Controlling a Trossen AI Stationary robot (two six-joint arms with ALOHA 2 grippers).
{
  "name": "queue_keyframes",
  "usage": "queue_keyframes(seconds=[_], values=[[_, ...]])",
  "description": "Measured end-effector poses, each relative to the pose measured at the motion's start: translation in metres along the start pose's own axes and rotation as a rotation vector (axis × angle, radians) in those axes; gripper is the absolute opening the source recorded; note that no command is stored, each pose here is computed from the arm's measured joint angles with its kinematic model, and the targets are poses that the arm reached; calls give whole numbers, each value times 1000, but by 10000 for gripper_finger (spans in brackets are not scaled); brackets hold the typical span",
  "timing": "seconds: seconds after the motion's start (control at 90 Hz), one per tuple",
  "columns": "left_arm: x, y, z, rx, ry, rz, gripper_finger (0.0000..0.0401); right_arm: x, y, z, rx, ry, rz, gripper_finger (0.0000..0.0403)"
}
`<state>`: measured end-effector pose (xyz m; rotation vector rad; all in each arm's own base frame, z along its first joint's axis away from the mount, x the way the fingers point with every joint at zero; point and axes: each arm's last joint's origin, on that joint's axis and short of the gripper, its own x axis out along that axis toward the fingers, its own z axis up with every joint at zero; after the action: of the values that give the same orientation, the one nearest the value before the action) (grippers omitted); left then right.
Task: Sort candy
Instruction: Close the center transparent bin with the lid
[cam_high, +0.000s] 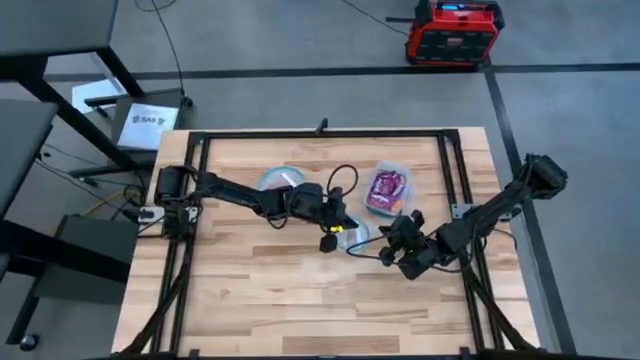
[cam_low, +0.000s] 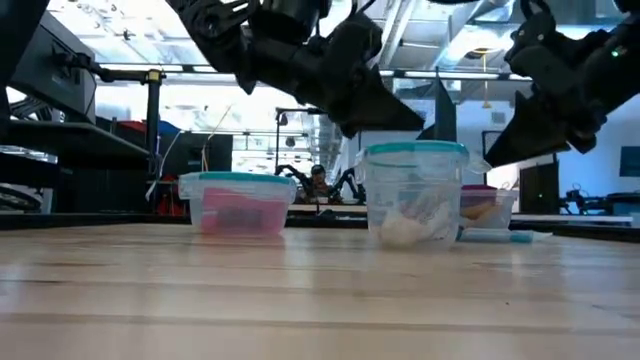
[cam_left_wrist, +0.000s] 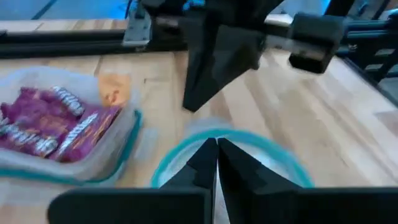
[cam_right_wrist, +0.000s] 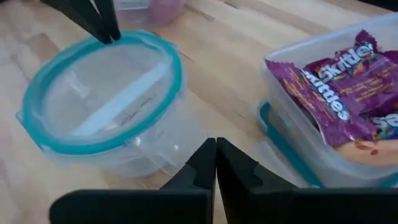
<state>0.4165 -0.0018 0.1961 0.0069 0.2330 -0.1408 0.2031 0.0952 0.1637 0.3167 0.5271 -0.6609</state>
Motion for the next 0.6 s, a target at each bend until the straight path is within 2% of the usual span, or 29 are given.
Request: queue_keyframes(seconds=[0.167, 0.433, 0.6], values=[[16, -4, -21, -24, -1, 5, 0, 2, -1, 1, -11, 8, -4, 0], [30, -2, -40, -48, 34, 11, 0, 2, 0, 1, -12, 23, 13, 0], [30, -3, -43, -47, 46, 7, 0, -2, 0, 3, -38, 38, 40, 0]])
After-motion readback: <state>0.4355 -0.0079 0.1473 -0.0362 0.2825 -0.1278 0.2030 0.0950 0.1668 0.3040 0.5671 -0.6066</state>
